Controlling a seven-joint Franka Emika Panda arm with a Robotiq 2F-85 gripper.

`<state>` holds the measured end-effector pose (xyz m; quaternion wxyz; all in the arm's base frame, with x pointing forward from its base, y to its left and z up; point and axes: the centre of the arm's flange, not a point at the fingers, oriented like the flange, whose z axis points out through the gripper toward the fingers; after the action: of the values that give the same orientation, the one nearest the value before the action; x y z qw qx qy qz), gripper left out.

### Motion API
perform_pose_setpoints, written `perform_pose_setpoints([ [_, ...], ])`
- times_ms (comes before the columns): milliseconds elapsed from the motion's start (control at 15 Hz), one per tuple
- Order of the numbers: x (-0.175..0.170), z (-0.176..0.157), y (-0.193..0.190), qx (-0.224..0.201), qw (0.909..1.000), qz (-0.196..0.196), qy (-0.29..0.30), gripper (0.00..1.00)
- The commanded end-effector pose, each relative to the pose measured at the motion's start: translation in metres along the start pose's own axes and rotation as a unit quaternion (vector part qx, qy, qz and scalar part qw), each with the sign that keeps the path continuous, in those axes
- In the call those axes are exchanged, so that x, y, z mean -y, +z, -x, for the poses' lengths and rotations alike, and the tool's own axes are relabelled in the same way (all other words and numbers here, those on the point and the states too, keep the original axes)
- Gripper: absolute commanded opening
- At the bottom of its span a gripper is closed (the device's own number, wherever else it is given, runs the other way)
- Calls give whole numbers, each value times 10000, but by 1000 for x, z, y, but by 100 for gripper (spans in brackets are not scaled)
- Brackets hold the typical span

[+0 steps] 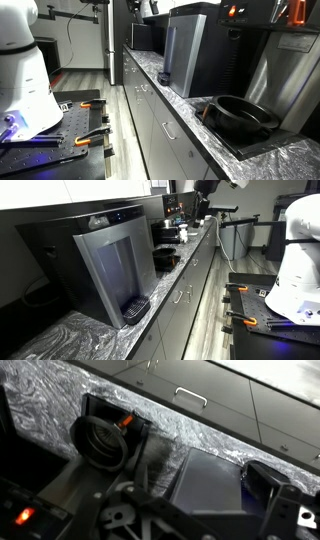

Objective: Press the second right button from the left of the machine on the left

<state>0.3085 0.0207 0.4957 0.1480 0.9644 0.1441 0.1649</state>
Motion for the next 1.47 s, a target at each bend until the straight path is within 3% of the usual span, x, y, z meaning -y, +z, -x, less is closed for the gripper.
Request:
perform_pose_setpoints([
  [0, 9, -44, -8, -655, 9968, 123, -437, 100],
  [267, 31, -81, -22, -1585, 9838, -109, -827, 100],
  [467, 47, -105, -33, -2015, 9726, -314, -1113, 100],
  [533, 46, -104, -36, -1968, 9717, -262, -1277, 100],
  [600, 49, -88, -32, -1889, 9765, -180, -1017, 100],
  [933, 50, -89, -30, -1868, 9767, -195, -1034, 100],
  [1200, 74, -102, -25, -2061, 9735, -331, -929, 100],
  [1267, 81, -104, -25, -2142, 9719, -382, -896, 96],
  [1333, 89, -101, -25, -2192, 9713, -407, -831, 74],
  [1400, 97, -103, -26, -2259, 9702, -424, -764, 72],
])
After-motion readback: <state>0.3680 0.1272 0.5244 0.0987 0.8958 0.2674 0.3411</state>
